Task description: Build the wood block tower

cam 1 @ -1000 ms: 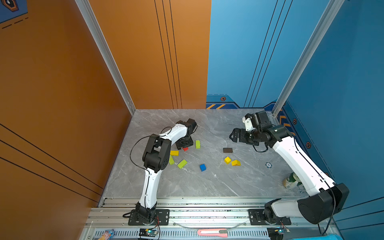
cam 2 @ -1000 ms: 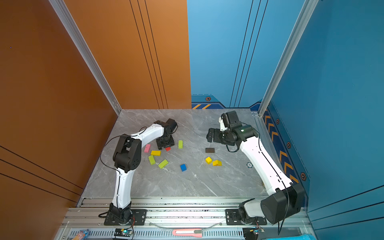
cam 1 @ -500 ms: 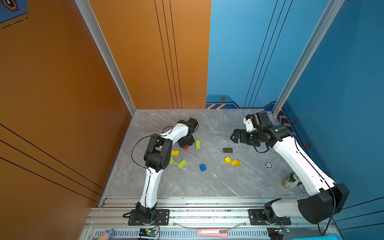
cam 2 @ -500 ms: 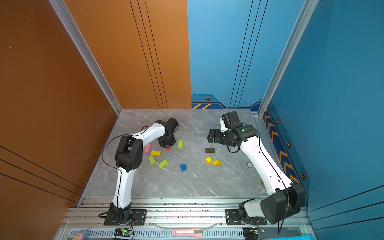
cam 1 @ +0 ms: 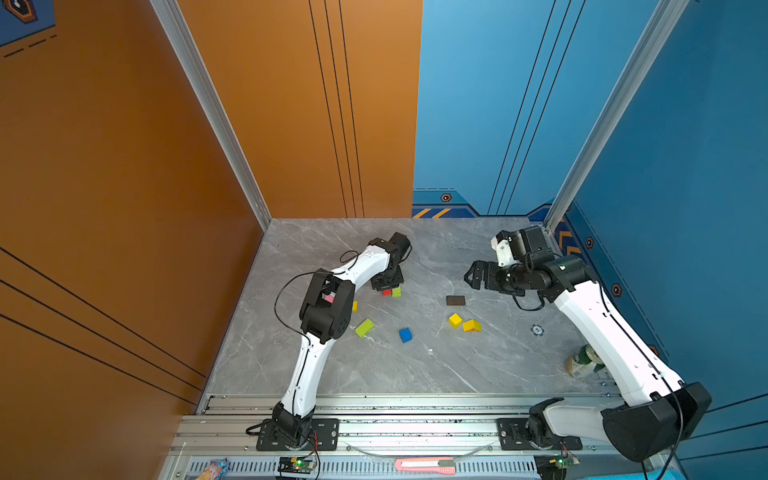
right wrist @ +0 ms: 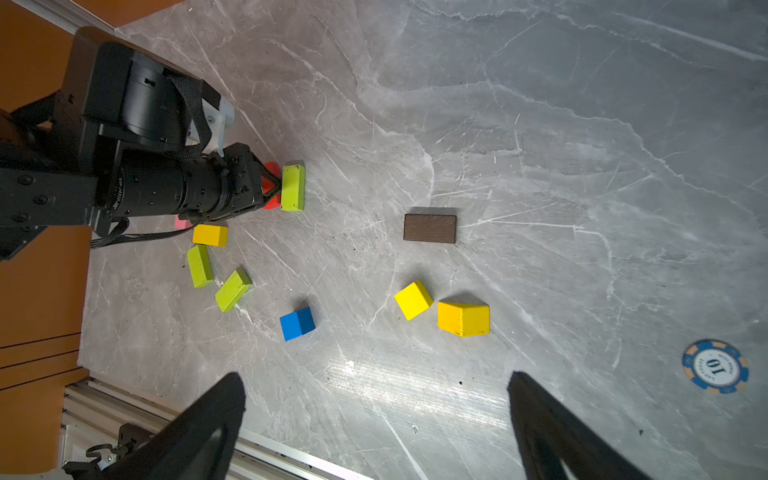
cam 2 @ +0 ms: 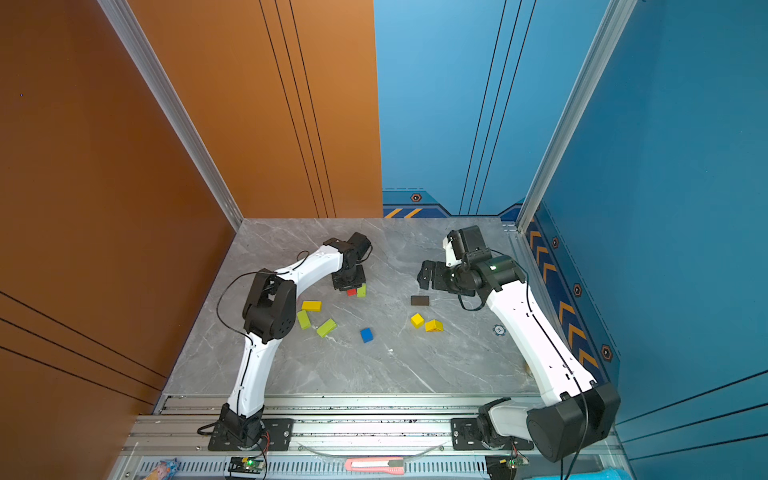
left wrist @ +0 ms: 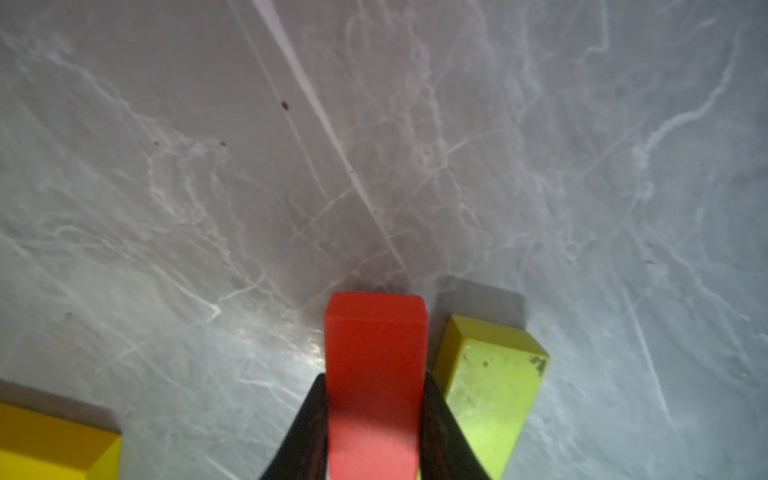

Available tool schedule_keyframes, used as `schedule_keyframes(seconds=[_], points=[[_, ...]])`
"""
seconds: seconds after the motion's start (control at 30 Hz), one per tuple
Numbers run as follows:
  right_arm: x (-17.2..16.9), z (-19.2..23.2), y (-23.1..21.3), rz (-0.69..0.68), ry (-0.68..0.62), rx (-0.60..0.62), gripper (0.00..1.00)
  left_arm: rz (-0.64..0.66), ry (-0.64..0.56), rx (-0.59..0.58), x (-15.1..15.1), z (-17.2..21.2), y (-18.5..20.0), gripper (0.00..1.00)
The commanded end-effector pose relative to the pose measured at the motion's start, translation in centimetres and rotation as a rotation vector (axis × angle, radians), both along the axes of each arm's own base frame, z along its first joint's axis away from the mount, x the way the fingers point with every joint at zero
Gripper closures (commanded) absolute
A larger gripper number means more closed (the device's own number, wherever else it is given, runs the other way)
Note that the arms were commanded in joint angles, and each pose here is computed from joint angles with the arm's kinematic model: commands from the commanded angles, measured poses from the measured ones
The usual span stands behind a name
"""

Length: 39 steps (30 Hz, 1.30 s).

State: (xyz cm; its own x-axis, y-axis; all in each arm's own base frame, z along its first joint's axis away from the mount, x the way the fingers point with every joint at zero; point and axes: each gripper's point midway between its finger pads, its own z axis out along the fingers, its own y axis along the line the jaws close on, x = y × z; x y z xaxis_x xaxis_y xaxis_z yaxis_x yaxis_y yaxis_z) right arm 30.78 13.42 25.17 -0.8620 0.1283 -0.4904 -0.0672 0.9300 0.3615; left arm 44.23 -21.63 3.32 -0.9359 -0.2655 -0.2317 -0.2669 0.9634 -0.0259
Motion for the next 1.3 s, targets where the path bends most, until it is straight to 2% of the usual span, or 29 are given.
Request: schedule_keyframes(seconds=[0.0, 0.23, 0.43, 0.7, 0.8, 0.9, 1.0, 1.2, 1.27], points=[[-0.9, -0.3, -0.9, -0.022, 0.012, -0.021, 0.0, -0.042, 0.029, 0.011, -0.2, -0.7, -0.2, 0.74], [-1.2, -0.3, -1.2, -0.032, 0.013, -0.025, 0.0, -0.074, 0.031, 0.01, -0.2, -0.6, -0.3, 0.7], [-1.2, -0.3, -1.2, -0.036, 0.014, -0.022, 0.0, -0.095, 0.004, 0.013, 0.2, 0.4, -0.4, 0.45], [-1.3, -0.6, -1.5, -0.047, 0.016, -0.033, 0.0, -0.075, -0.047, -0.016, 0.0, 3.5, -0.6, 0.41], [-1.4, -0.6, -1.6, -0.052, 0.014, -0.034, 0.0, -0.084, -0.066, -0.03, 0.0, 4.4, -1.3, 0.33], [-1.4, -0.6, -1.6, -0.053, 0.015, -0.035, 0.0, -0.113, -0.062, 0.039, -0.2, 5.0, -1.5, 0.24], [-1.5, -0.7, -1.6, -0.055, 0.017, -0.034, 0.0, -0.133, -0.036, 0.066, -0.5, 4.7, -2.1, 0.17], [-1.7, -0.6, -1.7, -0.058, 0.015, -0.039, 0.0, -0.119, -0.011, 0.056, -0.9, 3.7, -2.5, 0.15], [-1.7, -0.7, -1.8, -0.058, 0.016, -0.042, 0.0, -0.126, -0.002, 0.066, -1.0, 3.5, -2.3, 0.1]])
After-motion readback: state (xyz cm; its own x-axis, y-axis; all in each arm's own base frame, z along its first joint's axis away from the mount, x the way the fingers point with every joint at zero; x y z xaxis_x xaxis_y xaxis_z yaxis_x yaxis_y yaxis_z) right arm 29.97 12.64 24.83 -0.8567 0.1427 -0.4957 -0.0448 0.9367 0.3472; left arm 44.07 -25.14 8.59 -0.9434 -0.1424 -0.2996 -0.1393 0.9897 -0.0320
